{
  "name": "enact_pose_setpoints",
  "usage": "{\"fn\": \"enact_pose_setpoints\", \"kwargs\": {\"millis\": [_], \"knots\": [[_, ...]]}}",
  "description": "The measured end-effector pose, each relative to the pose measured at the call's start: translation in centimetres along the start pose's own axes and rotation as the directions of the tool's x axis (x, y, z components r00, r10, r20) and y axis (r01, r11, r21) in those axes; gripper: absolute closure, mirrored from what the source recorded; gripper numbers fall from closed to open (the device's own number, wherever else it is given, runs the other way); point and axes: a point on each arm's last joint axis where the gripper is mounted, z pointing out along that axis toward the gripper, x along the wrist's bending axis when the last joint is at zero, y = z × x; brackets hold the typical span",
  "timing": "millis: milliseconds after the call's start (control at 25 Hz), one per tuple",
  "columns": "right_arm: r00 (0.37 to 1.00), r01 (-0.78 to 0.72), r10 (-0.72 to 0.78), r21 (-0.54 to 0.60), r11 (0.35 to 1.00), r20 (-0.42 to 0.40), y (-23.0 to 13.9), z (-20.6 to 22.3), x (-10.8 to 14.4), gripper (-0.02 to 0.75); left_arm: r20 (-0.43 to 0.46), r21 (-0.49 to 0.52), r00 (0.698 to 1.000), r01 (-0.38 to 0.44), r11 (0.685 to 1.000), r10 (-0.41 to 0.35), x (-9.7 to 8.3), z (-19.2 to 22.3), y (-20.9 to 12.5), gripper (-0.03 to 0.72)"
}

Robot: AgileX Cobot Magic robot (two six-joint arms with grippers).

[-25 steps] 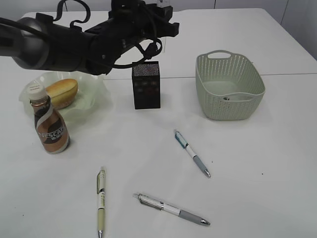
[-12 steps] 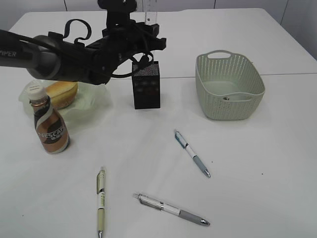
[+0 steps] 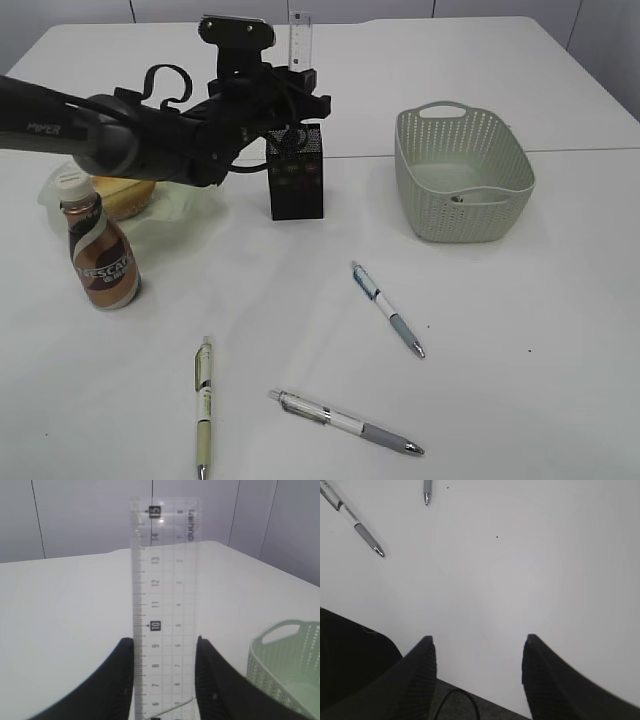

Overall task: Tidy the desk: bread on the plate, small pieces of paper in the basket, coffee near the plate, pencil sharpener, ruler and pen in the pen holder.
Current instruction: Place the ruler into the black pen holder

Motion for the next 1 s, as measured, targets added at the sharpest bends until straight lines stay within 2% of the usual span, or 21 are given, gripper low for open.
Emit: {"fn": "enact_pose_setpoints", "kwargs": {"millis": [1000], "knots": [[1.000, 0.005, -0.005, -0.010, 1.000, 0.015, 0.09, 0.00, -0.14, 0.333, 0.000, 0.033, 1.000, 0.004, 0.999, -0.004, 0.05, 0.83, -0.80, 0.417]]}}
